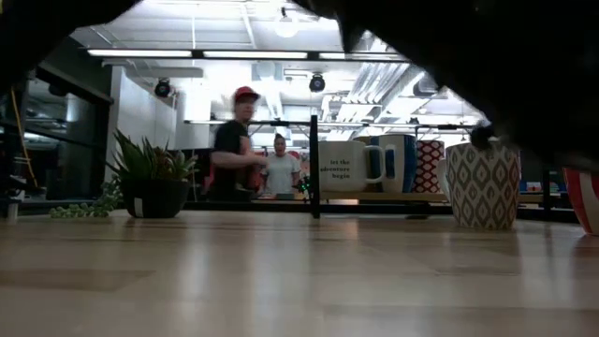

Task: Place coffee mugs
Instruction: Put the white gray mug on the shelf

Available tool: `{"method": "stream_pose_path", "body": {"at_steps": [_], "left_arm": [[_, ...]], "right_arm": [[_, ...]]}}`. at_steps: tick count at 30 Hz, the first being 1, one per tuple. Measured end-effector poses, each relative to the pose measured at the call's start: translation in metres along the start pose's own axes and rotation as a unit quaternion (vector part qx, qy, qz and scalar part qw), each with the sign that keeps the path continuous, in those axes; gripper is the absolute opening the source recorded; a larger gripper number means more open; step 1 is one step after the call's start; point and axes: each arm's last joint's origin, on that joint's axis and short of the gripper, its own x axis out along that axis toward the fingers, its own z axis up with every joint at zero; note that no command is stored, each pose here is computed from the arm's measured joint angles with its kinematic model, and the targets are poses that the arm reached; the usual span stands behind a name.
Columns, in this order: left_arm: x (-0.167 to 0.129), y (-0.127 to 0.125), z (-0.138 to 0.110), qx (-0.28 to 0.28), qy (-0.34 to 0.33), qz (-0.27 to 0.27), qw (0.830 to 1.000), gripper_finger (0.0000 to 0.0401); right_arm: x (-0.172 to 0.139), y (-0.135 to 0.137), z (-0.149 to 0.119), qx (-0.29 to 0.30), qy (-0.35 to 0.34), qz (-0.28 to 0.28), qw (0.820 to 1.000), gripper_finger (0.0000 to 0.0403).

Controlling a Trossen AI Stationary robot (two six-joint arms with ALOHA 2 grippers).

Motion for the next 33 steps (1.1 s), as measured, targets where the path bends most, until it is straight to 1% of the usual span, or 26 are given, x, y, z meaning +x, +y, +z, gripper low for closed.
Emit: {"method": "stream_pose_path", "body": {"at_steps": [2,5,7,9,12,16,19,20,21,24,26,29,33], "left_arm": [[-0.018,0.000,0.012,0.008,0.023,-0.004,1.000,0.0000],[-0.052,0.001,0.031,0.045,0.062,-0.011,0.997,0.0000],[-0.077,0.004,0.039,0.060,0.105,-0.016,0.993,0.0000],[-0.104,0.007,0.043,0.067,0.163,-0.020,0.984,0.0000],[-0.146,0.012,0.043,0.072,0.257,-0.017,0.964,0.0000],[-0.199,0.019,0.038,0.103,0.369,0.006,0.924,0.0000],[-0.240,0.026,0.037,0.109,0.413,0.019,0.904,0.0000],[-0.253,0.029,0.036,0.106,0.421,0.027,0.901,0.0000],[-0.265,0.032,0.036,0.101,0.421,0.036,0.901,0.0000],[-0.300,0.039,0.030,0.076,0.405,0.064,0.909,0.0000],[-0.321,0.042,0.023,0.052,0.379,0.080,0.921,0.0000],[-0.344,0.042,0.002,0.002,0.331,0.095,0.939,0.0000],[-0.355,0.036,-0.033,-0.069,0.262,0.104,0.957,0.0000]], "right_arm": [[0.000,0.000,0.000,0.000,0.001,0.000,1.000,0.0089],[0.000,0.000,-0.001,-0.002,0.001,0.000,1.000,0.0089],[-0.001,0.000,-0.001,0.000,0.001,0.000,1.000,0.0089],[-0.002,0.000,-0.003,-0.001,0.004,0.000,1.000,0.0089],[-0.004,-0.001,-0.007,0.011,0.013,-0.001,1.000,0.0089],[-0.010,-0.002,-0.012,0.043,0.007,-0.001,0.999,0.0089],[-0.015,-0.003,-0.015,0.070,-0.007,0.001,0.998,0.0089],[-0.017,-0.003,-0.016,0.080,-0.012,0.001,0.997,0.0089],[-0.019,-0.003,-0.017,0.088,-0.019,0.003,0.996,0.0089],[-0.025,-0.004,-0.021,0.108,-0.036,0.006,0.994,0.0089],[-0.029,-0.004,-0.024,0.117,-0.043,0.016,0.992,0.0089],[-0.035,-0.004,-0.030,0.124,-0.051,0.036,0.990,0.0089],[-0.041,-0.005,-0.036,0.125,-0.062,0.034,0.990,0.0089]]}}
